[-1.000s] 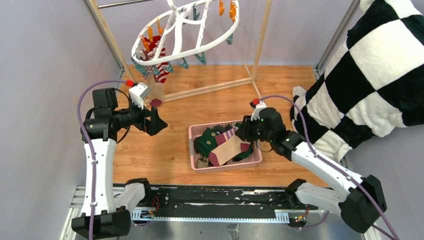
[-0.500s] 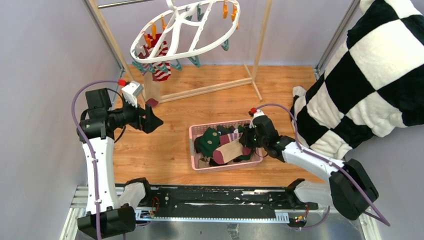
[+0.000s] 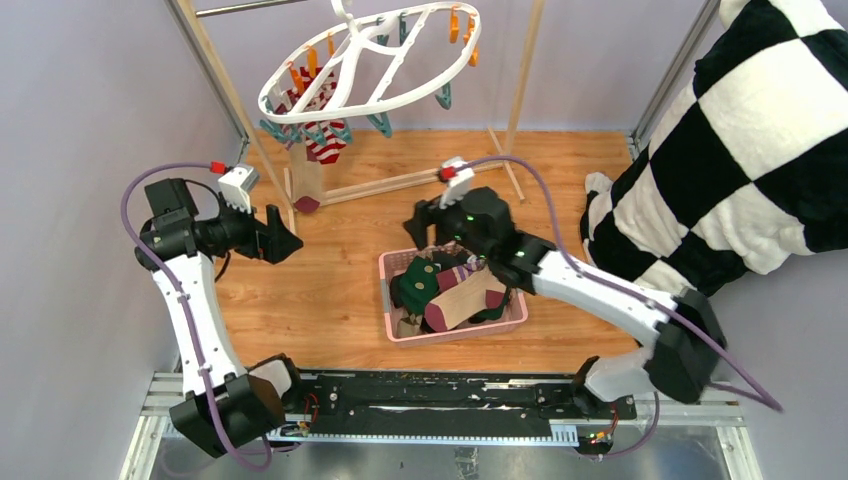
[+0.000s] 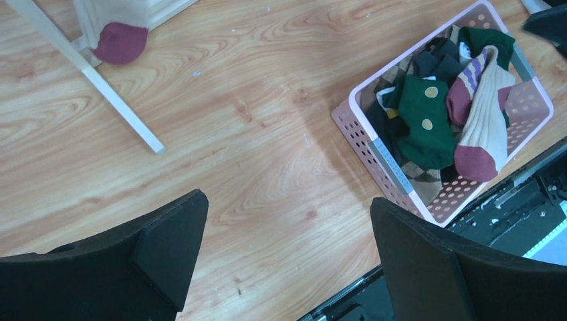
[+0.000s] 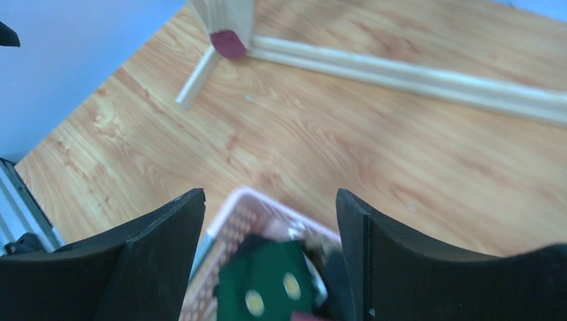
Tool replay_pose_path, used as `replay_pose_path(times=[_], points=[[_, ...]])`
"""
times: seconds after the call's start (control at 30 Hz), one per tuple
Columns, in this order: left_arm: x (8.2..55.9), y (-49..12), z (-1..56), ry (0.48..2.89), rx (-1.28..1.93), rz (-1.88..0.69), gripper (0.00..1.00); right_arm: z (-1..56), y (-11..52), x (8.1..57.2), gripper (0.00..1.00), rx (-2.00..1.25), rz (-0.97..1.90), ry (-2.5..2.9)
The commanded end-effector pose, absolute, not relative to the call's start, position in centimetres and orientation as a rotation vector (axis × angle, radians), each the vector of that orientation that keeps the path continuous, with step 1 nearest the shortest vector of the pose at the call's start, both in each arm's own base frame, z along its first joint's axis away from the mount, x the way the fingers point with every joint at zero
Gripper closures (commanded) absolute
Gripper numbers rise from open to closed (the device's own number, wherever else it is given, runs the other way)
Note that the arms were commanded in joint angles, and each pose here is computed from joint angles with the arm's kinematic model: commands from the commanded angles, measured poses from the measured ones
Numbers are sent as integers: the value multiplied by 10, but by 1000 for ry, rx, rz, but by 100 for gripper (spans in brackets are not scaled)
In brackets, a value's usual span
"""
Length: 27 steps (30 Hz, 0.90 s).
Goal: Remove the socks clipped to the hanger
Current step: Place the sock in the bin, then remove the sock from the hanger.
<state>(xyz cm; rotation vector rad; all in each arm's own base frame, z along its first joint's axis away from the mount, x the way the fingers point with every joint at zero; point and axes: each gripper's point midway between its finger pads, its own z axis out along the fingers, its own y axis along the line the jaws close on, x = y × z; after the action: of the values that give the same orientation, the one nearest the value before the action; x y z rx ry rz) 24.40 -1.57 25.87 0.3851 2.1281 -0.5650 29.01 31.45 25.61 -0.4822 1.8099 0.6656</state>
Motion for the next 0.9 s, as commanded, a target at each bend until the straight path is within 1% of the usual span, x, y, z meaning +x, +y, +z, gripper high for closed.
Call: replay_pose_path(times=[0.0,0.2,0.27,0.3,0.37,0.43,0.6,0.77,0.87], points=[[239,-8,266,2123,418,-564,0,258,395,305,22,-605,711,1677],[245,23,267,2150,317,-558,1,249,486,351,19,-566,713,1552],[245,31,264,2168,289,-568,2,244,511,366,19,-558,720,1535],[245,34,262,2179,278,-575,3,253,525,373,18,-549,738,1503],[243,33,255,2194,277,-593,6,245,546,382,18,-553,753,1483],[242,29,252,2179,288,-618,6,232,560,396,18,-536,741,1475],[244,30,259,2176,272,-616,7,238,589,429,15,-480,703,1395],[238,28,258,2188,282,-589,7,233,599,458,13,-412,651,1339],[239,31,258,2196,265,-591,7,244,597,476,15,-331,654,1274]])
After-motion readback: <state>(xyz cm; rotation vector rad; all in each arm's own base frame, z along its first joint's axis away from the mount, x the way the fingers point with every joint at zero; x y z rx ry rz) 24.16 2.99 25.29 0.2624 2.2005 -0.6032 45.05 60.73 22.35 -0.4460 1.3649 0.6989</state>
